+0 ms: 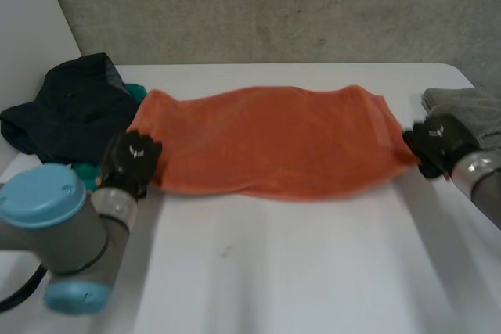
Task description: Fold the laundry.
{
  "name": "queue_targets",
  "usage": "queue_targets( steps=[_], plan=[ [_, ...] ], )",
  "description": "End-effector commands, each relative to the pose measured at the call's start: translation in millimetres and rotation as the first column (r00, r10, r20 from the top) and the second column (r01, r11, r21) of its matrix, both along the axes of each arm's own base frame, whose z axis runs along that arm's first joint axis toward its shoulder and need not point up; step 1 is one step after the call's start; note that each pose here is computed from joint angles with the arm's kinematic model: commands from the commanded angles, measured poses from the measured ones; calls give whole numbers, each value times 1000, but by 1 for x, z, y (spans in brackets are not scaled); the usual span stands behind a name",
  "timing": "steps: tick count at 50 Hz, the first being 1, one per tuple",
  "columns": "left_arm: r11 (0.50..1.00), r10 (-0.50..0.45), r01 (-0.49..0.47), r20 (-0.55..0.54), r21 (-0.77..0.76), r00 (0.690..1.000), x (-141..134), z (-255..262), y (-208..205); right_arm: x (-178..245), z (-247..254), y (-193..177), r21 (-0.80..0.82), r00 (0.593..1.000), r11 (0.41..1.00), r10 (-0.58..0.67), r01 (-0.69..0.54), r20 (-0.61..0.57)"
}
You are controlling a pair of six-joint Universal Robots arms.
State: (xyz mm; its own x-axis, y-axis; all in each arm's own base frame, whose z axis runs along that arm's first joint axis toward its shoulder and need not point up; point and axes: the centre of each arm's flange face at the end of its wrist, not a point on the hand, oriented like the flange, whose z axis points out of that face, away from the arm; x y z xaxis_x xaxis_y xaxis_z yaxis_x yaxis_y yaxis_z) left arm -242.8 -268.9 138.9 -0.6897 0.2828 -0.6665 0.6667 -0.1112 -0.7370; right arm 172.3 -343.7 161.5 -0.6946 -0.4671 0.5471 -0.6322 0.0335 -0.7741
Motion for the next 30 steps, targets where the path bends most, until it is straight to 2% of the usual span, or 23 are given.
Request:
queue_targets(
  steps=[1,6,8,10,14,19,23,30],
  plan=[
    [974,-6,-34,178,222,984,37,16,63,-46,23,55,239,963,971,37,29,-266],
    [913,-81,-47,293,404,953,52,19,104,-69,37,81,393,942,918,89,48,-324],
    [886,-113,-50,318,462,941,54,20,115,-73,39,83,411,942,910,91,54,-324],
    [884,-116,-48,317,465,941,54,22,116,-75,38,81,403,941,913,85,58,-327],
    [918,-84,-41,294,393,952,48,28,98,-74,27,71,369,938,928,76,57,-338],
    [962,-40,-30,250,272,967,31,24,55,-62,12,44,280,951,958,31,59,-307],
    [984,-10,-26,202,176,979,19,23,24,-43,10,21,181,965,982,-2,51,-263],
    [999,18,-24,145,39,989,-3,15,-25,-23,2,-25,15,965,997,-71,78,-252]
  ],
)
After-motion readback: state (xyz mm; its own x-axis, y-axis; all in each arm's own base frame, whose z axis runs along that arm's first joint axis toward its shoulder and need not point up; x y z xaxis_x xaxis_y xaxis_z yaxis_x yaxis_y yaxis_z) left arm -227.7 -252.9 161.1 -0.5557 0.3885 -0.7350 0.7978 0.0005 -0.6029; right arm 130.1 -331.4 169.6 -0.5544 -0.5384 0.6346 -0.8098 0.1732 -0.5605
